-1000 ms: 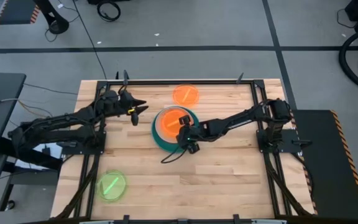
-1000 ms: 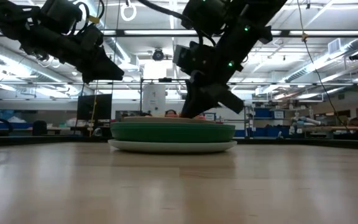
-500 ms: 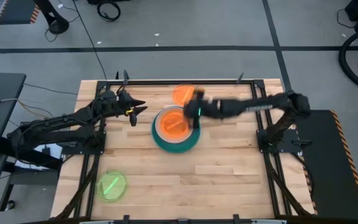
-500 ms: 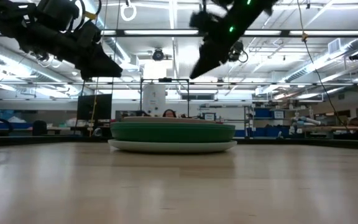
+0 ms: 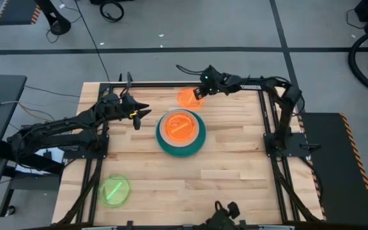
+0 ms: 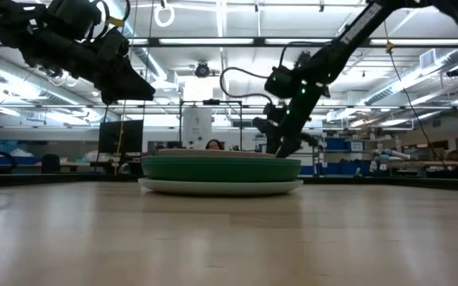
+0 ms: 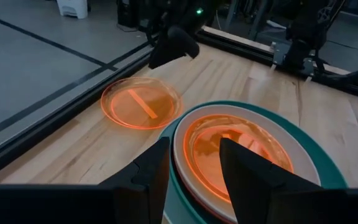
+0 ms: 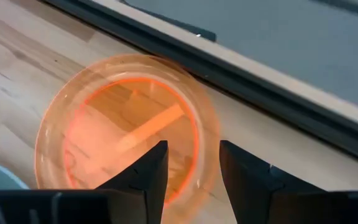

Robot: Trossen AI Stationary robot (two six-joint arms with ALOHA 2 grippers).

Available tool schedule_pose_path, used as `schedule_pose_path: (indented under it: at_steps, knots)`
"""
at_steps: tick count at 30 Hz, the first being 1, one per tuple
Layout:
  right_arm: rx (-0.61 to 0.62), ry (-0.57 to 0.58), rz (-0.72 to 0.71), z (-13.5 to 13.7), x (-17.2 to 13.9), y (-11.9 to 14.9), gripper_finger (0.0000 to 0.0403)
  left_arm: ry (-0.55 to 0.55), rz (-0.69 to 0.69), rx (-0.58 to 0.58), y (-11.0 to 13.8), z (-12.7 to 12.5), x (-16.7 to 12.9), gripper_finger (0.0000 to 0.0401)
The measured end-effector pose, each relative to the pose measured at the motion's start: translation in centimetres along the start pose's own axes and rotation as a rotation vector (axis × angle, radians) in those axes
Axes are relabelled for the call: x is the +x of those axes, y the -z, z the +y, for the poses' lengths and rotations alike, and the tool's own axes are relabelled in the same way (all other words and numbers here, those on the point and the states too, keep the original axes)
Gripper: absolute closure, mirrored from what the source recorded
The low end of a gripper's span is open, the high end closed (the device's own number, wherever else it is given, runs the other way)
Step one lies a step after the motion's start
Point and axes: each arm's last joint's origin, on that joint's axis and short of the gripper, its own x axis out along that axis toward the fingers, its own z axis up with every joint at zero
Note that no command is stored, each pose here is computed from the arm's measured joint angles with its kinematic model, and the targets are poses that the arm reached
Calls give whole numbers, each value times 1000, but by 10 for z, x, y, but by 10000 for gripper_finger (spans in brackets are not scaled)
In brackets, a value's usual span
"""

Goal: Stack plastic plates
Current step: Stack the transparent orange plate on top of the transparent orange plate

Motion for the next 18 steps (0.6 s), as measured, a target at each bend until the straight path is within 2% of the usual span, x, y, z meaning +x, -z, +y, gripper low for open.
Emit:
schedule_pose_path:
  at_steps: [5,18]
  knots:
    - [49,-89,20,-7,21,1,237,-3,31,-7,3,0,0,253]
    - [119,-138,95,-13,46,12,237,4,37,-6,4,-1,0,253]
